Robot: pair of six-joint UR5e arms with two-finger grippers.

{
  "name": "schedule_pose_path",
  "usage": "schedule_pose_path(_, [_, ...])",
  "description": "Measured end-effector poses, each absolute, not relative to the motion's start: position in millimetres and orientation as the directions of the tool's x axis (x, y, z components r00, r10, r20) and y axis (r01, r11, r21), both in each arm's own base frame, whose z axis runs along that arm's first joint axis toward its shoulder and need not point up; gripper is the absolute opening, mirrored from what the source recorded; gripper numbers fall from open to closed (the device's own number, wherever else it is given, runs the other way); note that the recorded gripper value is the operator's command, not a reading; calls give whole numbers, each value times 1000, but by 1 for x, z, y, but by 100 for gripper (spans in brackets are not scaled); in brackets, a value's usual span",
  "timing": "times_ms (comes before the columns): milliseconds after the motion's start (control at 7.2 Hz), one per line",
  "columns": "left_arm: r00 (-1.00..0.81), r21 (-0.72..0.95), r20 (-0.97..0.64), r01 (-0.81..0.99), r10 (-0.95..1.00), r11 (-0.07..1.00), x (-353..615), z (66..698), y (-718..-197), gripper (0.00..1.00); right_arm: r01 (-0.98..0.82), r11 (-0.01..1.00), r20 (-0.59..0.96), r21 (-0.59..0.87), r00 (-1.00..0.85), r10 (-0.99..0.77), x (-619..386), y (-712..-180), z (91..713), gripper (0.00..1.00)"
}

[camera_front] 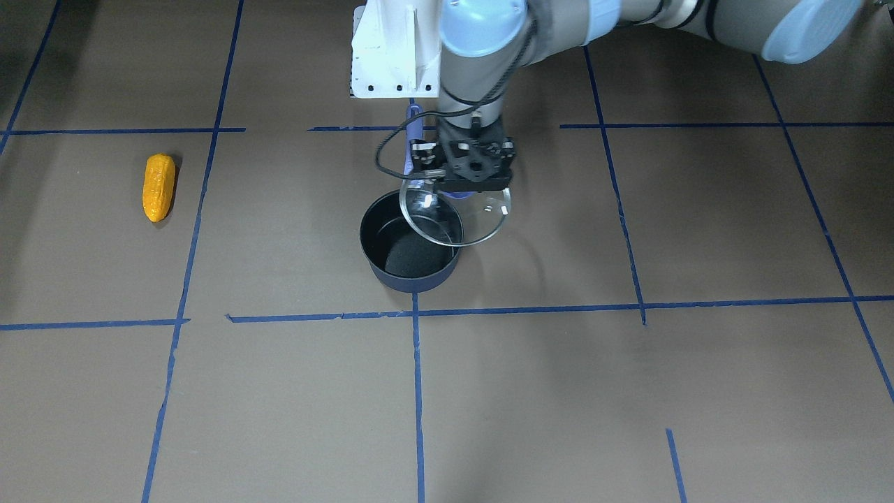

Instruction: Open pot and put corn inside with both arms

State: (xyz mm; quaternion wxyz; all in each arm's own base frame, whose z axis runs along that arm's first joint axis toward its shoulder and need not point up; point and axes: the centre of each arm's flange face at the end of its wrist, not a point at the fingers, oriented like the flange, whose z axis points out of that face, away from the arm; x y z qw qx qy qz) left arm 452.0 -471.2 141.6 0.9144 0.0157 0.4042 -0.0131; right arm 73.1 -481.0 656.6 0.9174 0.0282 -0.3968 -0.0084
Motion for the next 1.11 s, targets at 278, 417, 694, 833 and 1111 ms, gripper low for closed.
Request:
schedule_pose_path(278, [687, 57, -726, 19, 29, 998, 411, 183, -465, 22, -7, 998, 728, 65, 684, -43, 73, -483, 654, 100])
schedule_pose_path(417, [695, 60, -718, 12, 35, 998, 403, 200, -463, 22, -6, 998, 728, 66, 684, -43, 73, -483, 653, 100])
schedule_pose_path(694, [701, 48, -713, 7, 29, 999, 407, 222, -460, 22, -6, 998, 727, 67, 685, -45, 73, -483, 653, 100])
schedule_pose_path(833, [697, 32, -716, 9, 16, 999, 420, 231, -457, 22, -6, 998, 727, 65, 685, -43, 73, -483, 654, 100])
schedule_pose_path(1111, [677, 12, -736, 13, 1, 1000, 447, 260, -448, 22, -4, 998, 727, 64, 685, -44, 71, -483, 654, 100])
